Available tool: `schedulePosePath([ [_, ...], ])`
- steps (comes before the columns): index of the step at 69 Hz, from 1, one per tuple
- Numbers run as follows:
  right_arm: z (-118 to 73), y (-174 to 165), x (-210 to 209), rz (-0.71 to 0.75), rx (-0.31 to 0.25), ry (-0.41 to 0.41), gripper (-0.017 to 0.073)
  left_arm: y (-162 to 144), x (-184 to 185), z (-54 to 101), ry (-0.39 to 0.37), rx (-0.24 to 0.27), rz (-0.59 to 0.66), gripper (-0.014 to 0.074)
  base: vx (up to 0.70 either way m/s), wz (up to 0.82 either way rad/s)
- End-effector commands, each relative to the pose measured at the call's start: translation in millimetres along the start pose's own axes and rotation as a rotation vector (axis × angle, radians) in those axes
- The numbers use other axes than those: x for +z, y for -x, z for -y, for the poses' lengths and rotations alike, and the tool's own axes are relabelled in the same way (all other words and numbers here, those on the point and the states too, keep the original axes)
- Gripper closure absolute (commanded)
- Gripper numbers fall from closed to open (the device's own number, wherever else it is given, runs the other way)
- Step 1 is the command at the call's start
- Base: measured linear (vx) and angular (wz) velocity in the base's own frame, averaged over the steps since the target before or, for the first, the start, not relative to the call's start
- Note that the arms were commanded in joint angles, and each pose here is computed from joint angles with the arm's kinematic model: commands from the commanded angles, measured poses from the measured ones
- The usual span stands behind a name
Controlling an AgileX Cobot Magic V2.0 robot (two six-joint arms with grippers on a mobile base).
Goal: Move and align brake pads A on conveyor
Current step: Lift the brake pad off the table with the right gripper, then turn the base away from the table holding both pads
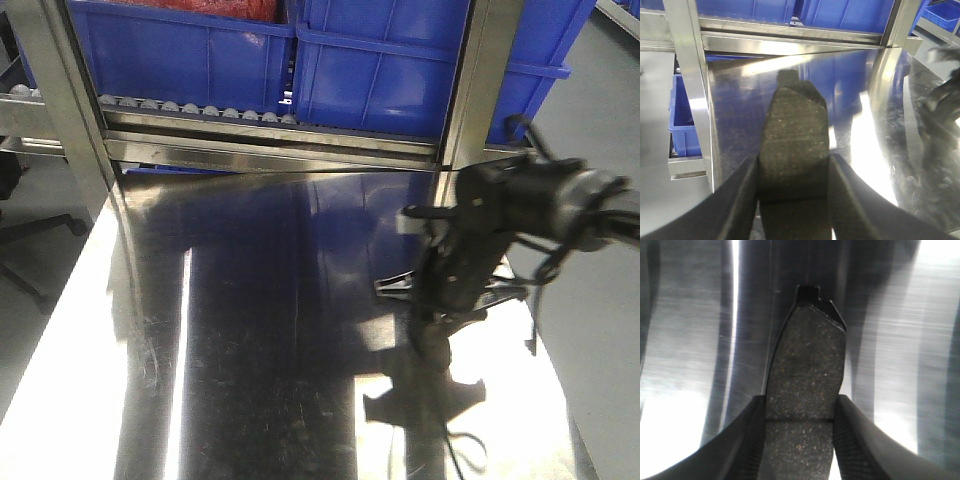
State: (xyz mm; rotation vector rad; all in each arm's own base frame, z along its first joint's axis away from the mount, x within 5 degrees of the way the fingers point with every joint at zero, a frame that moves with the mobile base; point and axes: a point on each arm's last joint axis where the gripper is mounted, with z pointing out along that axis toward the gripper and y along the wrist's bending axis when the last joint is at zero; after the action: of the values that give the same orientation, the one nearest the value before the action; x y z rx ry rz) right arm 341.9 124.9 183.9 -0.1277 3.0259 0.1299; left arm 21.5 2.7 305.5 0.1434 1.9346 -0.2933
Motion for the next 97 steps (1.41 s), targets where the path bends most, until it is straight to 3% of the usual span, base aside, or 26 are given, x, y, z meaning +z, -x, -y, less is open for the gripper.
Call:
schedulePosePath([
  [1, 21.3, -1, -42, 0.142, -0.010, 0.006, 0.0561, 15, -3, 3.1, -0.029, 0.007, 0.104, 0.0599, 0.00, 0.00],
  [13, 50.2, -23, -74, 0.242, -0.026, -0.023, 0.0561, 15, -3, 3.1, -0.029, 0.007, 0.104, 0.0599, 0.00, 0.00],
  [21, 58.4, -45, -101, 0.365, -0.042, -0.049, 0.0561, 15, -3, 3.1, -0.029, 0.007, 0.104, 0.0599, 0.00, 0.00],
  [50, 67.5, -138, -151, 0.781, -0.125, -0.067, 0.0561, 15, -3, 3.1, -0.029, 0.007, 0.104, 0.0599, 0.00, 0.00],
  [70, 72.8, -204, -164, 1.078, -0.137, -0.043, 0.0561, 15, -3, 3.1, -0.029, 0.007, 0.104, 0.0599, 0.00, 0.00],
  [97, 79.6, -260, -160, 1.302, -0.156, -0.050, 0.0561, 15, -3, 3.1, -0.029, 0.007, 0.104, 0.0599, 0.00, 0.00],
])
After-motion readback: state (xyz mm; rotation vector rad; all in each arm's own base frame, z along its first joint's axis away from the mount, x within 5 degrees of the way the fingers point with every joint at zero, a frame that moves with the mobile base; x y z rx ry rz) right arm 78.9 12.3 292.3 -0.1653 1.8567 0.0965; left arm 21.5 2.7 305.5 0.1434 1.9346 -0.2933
